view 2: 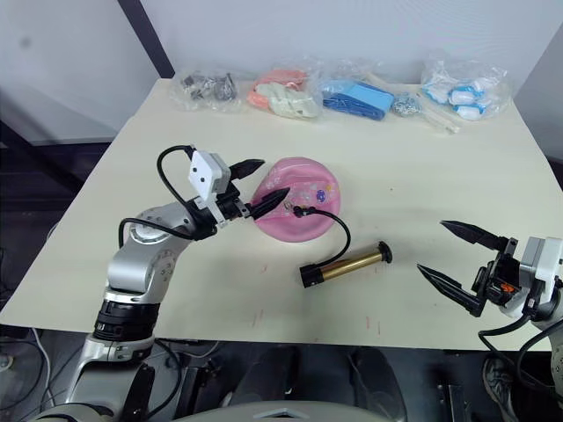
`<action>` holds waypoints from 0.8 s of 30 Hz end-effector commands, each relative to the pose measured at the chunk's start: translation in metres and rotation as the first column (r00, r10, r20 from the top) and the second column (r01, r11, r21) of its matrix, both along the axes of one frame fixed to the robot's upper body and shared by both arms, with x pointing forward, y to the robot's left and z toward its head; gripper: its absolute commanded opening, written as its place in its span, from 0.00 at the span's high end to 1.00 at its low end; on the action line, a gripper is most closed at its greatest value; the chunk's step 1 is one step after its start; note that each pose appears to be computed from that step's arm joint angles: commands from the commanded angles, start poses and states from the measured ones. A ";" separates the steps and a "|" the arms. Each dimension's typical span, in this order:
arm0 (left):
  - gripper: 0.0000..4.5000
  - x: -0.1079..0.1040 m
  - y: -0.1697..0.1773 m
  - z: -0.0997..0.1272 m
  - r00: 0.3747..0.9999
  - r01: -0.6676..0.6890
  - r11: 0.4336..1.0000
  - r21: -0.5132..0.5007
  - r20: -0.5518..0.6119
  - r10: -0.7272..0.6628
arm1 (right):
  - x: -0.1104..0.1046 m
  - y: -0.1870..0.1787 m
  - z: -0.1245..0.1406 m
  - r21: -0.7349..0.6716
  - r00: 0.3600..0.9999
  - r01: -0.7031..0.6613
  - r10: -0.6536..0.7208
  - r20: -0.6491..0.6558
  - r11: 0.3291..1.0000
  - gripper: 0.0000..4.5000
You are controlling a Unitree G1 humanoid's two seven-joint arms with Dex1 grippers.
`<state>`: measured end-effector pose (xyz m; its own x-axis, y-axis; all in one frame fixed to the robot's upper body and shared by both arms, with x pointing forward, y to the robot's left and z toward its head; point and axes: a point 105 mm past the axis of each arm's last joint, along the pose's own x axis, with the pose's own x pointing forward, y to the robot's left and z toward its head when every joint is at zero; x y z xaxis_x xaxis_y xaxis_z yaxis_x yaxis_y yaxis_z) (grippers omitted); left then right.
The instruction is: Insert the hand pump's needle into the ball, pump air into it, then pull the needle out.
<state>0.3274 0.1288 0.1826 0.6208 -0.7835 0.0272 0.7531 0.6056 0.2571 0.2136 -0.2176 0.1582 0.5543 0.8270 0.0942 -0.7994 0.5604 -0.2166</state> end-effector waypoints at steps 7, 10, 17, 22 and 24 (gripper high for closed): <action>0.03 -0.036 0.024 0.010 0.979 0.202 0.975 0.094 -0.004 -0.203 | 0.001 0.008 -0.003 0.006 1.000 -0.029 0.029 0.006 1.000 0.00; 0.03 -0.045 0.026 0.006 0.964 0.266 0.953 0.146 -0.038 -0.263 | 0.001 0.007 -0.005 0.006 1.000 -0.031 0.031 -0.001 0.999 0.00; 0.03 -0.060 0.017 -0.003 0.924 0.382 0.894 0.234 -0.129 -0.361 | -0.009 -0.001 -0.007 -0.016 0.999 -0.051 0.051 -0.003 0.999 0.00; 0.03 -0.075 -0.006 -0.011 0.888 0.458 0.849 0.264 -0.185 -0.421 | -0.024 -0.013 -0.005 -0.049 0.997 -0.071 0.070 -0.012 0.996 0.00; 0.03 -0.081 -0.016 -0.013 0.873 0.485 0.831 0.272 -0.206 -0.442 | -0.030 -0.015 -0.003 -0.051 0.997 -0.077 0.077 -0.006 0.996 0.00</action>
